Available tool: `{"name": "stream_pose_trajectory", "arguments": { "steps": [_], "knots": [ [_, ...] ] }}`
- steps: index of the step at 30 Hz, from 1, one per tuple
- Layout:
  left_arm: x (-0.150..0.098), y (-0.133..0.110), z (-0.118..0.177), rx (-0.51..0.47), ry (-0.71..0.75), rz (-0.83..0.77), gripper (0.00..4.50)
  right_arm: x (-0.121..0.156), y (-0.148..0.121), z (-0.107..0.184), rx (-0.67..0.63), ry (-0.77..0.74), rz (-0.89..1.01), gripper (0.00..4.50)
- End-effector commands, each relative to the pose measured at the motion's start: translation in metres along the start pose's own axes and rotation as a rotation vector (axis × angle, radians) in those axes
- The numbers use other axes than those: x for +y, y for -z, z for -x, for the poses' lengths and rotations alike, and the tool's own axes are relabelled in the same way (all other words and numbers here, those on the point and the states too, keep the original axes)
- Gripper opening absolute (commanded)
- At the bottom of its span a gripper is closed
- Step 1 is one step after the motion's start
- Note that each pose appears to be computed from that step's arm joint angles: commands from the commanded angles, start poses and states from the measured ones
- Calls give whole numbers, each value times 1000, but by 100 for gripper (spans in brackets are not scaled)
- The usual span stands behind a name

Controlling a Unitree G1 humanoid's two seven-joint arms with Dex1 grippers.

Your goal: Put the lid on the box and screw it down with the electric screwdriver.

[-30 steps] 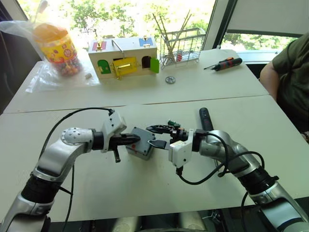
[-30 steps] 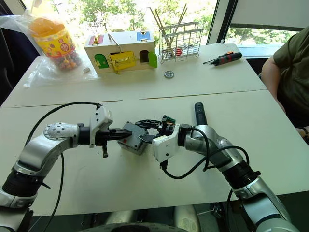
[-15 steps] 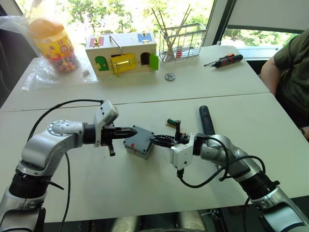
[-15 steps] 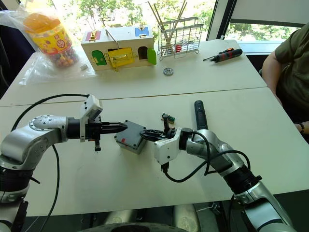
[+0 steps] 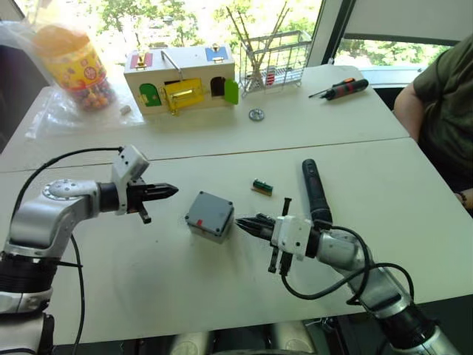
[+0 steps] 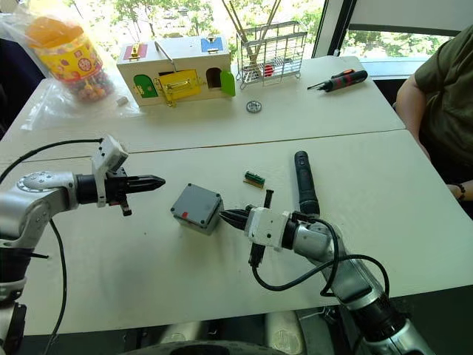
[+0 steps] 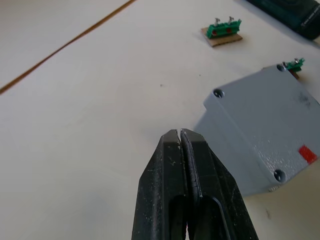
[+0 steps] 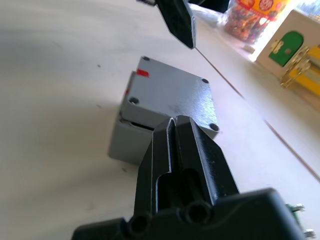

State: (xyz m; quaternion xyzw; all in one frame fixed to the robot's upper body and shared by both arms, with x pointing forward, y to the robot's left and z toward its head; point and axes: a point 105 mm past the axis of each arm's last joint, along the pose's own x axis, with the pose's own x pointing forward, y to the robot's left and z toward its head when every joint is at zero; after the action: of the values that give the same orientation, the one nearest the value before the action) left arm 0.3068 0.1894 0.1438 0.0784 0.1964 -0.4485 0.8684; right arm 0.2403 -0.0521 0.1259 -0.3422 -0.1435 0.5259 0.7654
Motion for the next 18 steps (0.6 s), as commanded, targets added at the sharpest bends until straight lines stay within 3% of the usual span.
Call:
{"name": "stream_pose_trajectory", "arguments": {
  "steps": [1,5,18],
  "knots": [
    [-11,-4,-4,0,42,-49,0,-3,-13,1,-24,6,-68,3],
    [-18,4,-13,19,69,-62,0,-4,-11,-1,3,9,-128,3],
    [-28,-1,-24,-12,101,-56,0,-2,5,-10,76,-6,-141,3]
  ]
}}
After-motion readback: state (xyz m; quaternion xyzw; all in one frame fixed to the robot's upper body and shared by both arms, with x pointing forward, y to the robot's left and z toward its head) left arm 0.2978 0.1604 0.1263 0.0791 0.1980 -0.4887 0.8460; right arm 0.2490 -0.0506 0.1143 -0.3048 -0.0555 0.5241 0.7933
